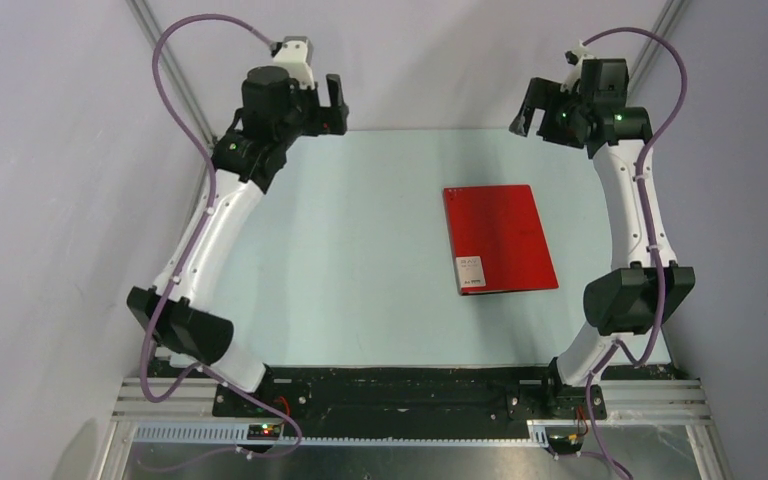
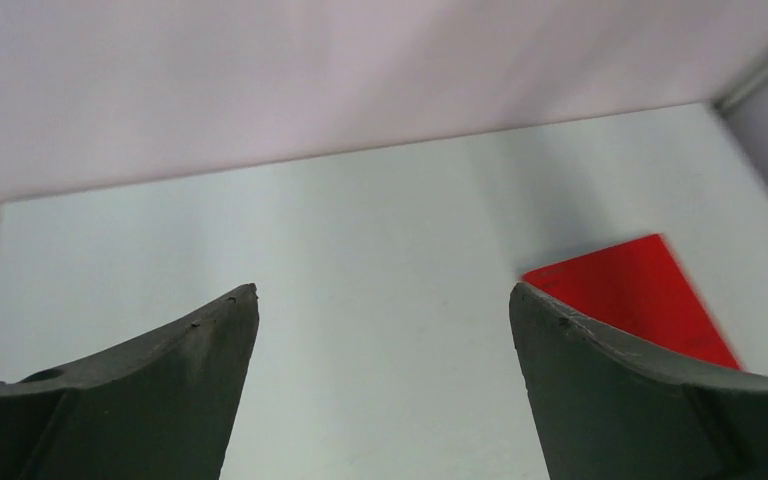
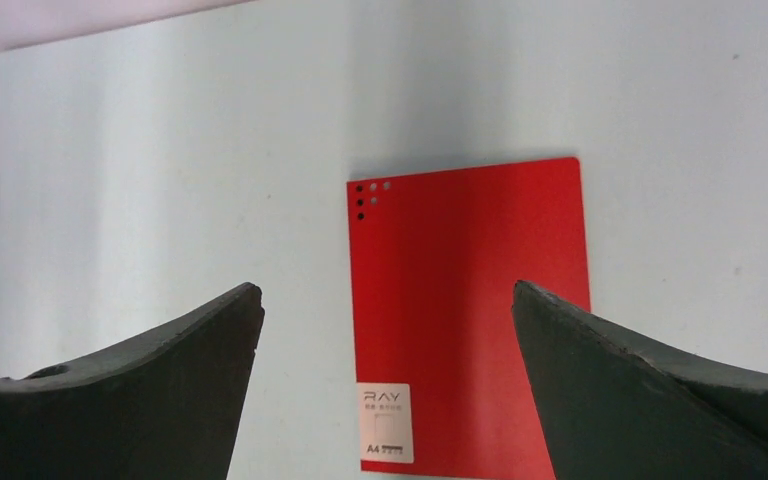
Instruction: Put the files into the folder
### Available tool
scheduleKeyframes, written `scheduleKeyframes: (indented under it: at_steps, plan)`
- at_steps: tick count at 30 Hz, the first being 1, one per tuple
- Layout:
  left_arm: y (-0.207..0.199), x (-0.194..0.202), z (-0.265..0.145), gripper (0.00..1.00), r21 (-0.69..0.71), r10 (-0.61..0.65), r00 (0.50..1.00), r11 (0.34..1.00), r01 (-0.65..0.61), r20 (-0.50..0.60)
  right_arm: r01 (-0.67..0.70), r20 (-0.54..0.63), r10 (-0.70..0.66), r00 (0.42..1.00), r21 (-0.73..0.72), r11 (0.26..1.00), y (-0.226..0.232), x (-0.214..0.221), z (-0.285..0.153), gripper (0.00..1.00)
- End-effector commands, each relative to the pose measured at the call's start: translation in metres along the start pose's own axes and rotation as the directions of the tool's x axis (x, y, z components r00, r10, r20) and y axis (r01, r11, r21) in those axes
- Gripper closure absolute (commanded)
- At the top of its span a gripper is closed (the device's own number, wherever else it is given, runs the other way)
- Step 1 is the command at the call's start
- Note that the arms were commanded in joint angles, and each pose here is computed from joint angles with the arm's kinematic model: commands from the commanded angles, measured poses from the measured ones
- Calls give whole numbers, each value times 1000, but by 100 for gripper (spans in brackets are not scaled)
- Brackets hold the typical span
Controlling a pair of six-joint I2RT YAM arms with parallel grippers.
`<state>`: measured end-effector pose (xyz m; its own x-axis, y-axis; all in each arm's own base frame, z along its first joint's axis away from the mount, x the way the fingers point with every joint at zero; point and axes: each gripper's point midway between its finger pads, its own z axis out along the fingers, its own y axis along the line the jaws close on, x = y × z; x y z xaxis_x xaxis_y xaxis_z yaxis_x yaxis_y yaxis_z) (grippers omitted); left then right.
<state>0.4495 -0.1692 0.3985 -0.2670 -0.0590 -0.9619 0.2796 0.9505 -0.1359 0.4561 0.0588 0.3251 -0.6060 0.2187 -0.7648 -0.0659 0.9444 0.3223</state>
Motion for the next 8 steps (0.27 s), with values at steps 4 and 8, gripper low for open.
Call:
scheduleKeyframes:
  at_steps: [4,8]
  plan:
    - [76,53,-24,0,-321,113,979,933,-162,-167,43,237,-59,970,73,996,7,-52,-32,1]
    - [96,52,-24,0,-392,73,985,911,-130,-159,81,246,-94,965,64,995,10,-44,-28,1]
